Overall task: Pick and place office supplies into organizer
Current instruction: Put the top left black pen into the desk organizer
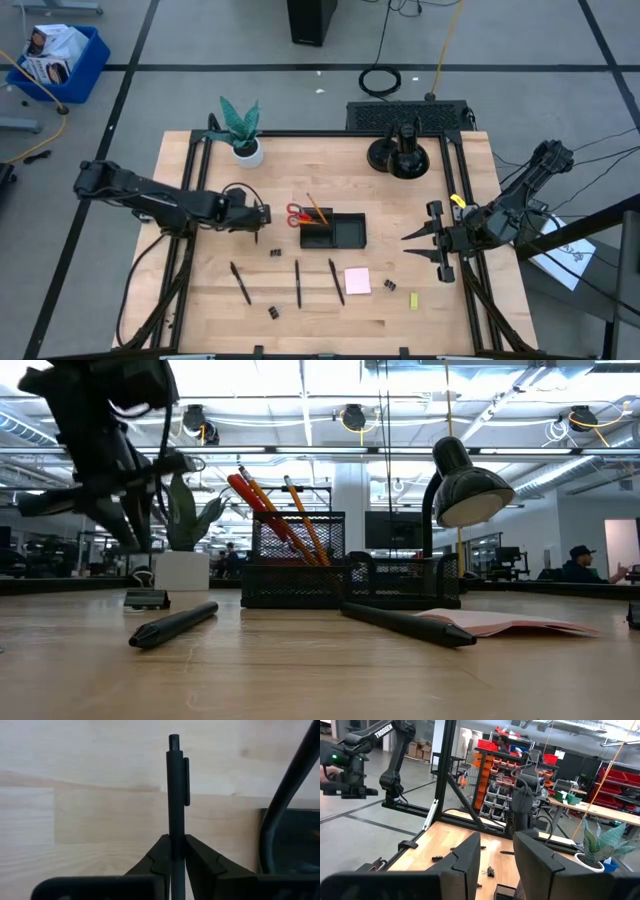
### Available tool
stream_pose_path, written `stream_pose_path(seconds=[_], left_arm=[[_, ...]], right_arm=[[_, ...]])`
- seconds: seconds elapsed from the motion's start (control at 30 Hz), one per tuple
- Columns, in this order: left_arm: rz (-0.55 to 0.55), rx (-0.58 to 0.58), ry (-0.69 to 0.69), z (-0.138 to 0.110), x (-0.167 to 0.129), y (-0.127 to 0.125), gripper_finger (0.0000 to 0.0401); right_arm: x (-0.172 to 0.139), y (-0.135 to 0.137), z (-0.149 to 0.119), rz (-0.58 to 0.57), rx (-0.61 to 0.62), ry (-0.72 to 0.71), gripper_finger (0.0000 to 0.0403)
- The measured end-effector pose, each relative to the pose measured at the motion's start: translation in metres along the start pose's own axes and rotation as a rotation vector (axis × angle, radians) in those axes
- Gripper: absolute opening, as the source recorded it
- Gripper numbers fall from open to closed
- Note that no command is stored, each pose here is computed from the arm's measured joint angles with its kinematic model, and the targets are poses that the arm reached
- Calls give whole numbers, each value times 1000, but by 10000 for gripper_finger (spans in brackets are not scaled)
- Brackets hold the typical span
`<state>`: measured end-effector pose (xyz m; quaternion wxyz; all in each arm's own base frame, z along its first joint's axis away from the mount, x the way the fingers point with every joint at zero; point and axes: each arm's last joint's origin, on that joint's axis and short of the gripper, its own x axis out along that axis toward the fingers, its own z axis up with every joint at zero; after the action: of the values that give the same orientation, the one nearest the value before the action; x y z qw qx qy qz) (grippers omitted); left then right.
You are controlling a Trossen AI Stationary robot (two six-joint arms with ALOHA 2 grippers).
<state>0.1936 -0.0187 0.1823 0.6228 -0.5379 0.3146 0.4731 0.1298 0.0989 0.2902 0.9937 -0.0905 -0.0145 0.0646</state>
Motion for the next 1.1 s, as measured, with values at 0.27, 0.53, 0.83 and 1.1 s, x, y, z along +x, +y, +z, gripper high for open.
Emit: stream_pose_path(seconds=[0.27, 0.53, 0.83, 1.1], left_arm=[[-163, 1, -55, -2, -29, 5, 40], [-317, 32, -130, -8, -53, 11, 50], [-565, 111, -258, -14, -79, 6, 41], [-824, 240, -369, -19, -105, -17, 56]], right_arm=[[0, 0, 1, -2, 4, -6, 112], [0, 0, 1, -2, 5, -7, 112], [0, -1, 4, -8, 15, -36, 112], [0, -1, 5, -10, 5, -42, 112]])
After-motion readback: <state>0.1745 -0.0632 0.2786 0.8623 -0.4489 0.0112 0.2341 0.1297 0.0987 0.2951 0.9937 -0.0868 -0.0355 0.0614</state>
